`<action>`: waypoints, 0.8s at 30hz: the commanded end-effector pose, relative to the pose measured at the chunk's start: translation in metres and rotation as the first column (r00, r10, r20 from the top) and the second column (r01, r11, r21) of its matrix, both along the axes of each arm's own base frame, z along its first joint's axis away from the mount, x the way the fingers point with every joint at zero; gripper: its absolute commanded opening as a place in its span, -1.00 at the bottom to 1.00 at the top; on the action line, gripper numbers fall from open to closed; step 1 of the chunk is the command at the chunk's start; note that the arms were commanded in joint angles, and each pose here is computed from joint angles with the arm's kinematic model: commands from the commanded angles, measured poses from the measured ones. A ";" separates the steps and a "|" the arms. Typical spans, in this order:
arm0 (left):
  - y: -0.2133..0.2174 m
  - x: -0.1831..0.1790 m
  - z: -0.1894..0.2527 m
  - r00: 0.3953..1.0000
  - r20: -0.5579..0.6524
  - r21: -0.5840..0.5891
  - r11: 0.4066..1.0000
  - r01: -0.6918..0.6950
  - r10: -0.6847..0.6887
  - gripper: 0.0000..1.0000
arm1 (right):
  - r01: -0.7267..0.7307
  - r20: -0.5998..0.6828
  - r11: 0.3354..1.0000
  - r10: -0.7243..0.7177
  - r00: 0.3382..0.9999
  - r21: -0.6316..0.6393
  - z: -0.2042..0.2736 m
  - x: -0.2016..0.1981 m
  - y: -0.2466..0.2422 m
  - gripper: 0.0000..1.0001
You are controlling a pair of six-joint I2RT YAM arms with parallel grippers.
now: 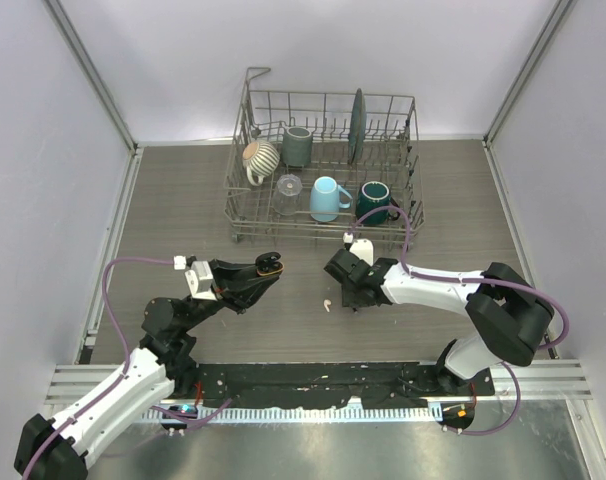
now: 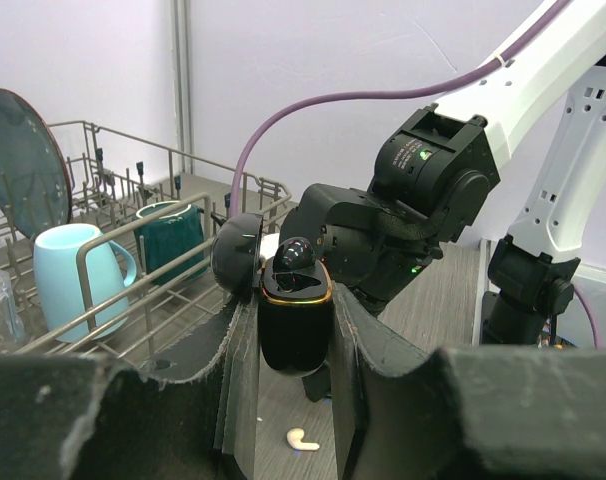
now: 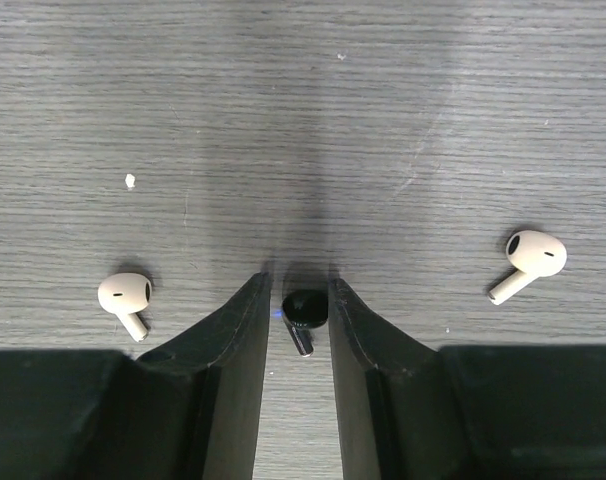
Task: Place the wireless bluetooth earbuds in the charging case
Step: Pick up the earbud from the center of the board.
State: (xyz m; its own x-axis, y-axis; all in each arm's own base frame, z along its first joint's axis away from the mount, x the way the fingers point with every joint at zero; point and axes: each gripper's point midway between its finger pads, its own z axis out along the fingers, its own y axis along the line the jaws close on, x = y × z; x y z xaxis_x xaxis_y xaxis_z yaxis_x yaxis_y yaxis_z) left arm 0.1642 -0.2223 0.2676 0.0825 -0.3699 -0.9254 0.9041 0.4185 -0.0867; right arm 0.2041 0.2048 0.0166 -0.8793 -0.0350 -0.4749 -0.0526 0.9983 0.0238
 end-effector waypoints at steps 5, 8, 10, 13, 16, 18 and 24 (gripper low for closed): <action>0.002 -0.001 0.009 0.999 0.031 -0.026 1.000 -0.006 0.007 -1.00 | -0.003 -0.014 1.000 0.002 1.000 -0.015 0.001 -0.002 -0.003 -0.26; 0.002 -0.001 0.009 0.999 0.034 -0.026 1.000 -0.007 0.007 -1.00 | -0.002 -0.018 1.000 0.002 1.000 -0.014 0.000 -0.003 -0.003 -0.25; 0.002 -0.001 0.007 1.000 0.028 -0.024 1.000 -0.007 0.008 -1.00 | -0.006 -0.021 1.000 0.006 1.000 -0.009 0.000 -0.004 -0.003 -0.25; 0.002 -0.001 0.008 1.000 0.029 -0.025 1.000 -0.005 0.006 -1.00 | -0.017 -0.021 1.000 0.016 1.000 -0.009 0.001 -0.005 -0.003 -0.28; 0.001 0.000 0.007 1.000 0.028 -0.024 1.000 -0.004 0.005 -1.00 | -0.027 -0.029 1.000 0.027 0.999 -0.005 0.001 -0.006 -0.002 -0.31; 0.001 0.000 0.007 1.000 0.027 -0.024 1.000 -0.002 0.003 -1.00 | -0.029 -0.031 1.000 0.029 0.999 -0.006 0.000 -0.006 -0.002 -0.32; 0.001 -0.001 0.006 1.000 0.027 -0.024 1.000 -0.002 0.003 -1.00 | -0.027 -0.032 1.000 0.027 0.999 -0.009 0.002 -0.008 -0.004 -0.31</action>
